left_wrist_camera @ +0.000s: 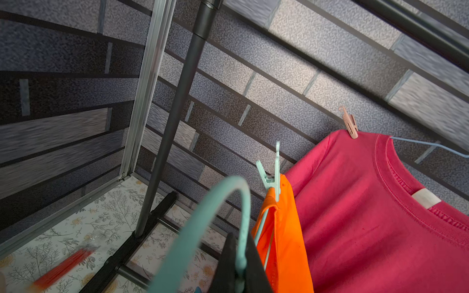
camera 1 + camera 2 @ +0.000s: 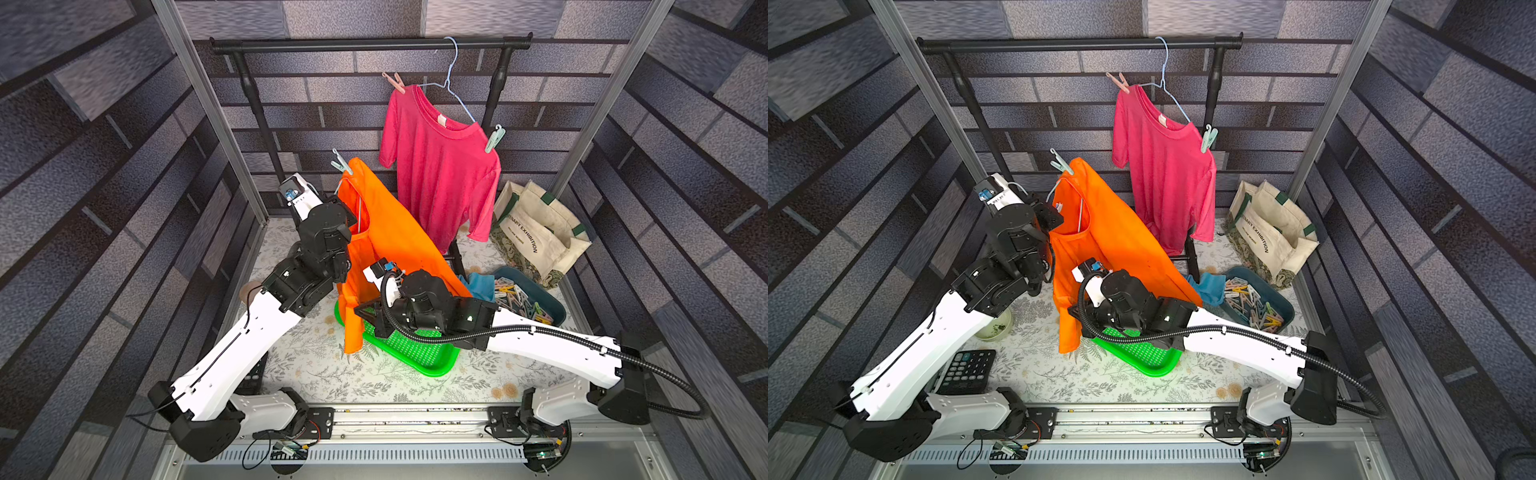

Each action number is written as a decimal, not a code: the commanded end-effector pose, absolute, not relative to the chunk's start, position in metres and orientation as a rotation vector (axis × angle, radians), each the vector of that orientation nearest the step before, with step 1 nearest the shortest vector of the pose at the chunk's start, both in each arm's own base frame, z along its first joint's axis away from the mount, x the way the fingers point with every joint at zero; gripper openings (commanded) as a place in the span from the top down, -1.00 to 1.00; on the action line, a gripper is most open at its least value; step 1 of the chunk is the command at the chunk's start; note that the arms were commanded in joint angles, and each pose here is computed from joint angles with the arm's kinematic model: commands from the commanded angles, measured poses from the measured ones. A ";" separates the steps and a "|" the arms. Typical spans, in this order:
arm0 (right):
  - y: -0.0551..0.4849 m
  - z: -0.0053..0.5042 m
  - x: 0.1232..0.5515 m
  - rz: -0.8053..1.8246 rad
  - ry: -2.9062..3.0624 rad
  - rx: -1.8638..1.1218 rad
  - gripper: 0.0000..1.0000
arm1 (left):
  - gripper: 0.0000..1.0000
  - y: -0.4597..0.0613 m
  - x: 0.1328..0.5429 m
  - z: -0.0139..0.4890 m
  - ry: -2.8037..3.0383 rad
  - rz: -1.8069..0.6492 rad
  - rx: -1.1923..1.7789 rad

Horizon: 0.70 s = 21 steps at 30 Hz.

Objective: Use clothespins to secure the t-shirt on both sides of the hanger
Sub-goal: Adjust the hanger in the basket.

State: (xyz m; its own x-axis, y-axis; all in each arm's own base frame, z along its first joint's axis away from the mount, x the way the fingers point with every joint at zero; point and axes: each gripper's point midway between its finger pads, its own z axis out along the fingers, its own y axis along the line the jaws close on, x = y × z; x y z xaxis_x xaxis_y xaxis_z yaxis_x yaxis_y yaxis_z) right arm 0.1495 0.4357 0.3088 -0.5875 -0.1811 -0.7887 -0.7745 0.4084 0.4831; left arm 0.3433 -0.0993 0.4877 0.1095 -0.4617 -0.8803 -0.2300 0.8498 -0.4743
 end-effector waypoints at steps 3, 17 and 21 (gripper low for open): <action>0.436 0.306 0.130 1.177 1.966 -0.882 1.00 | 1.00 -0.079 0.346 0.499 1.420 -0.158 -0.700; 0.393 0.292 0.091 1.104 1.965 -0.990 -0.24 | 1.00 -0.066 0.355 0.486 1.448 -0.083 -0.752; 0.305 0.321 0.149 0.739 1.957 -0.693 -0.39 | 1.00 -0.062 0.347 0.488 1.452 -0.078 -0.760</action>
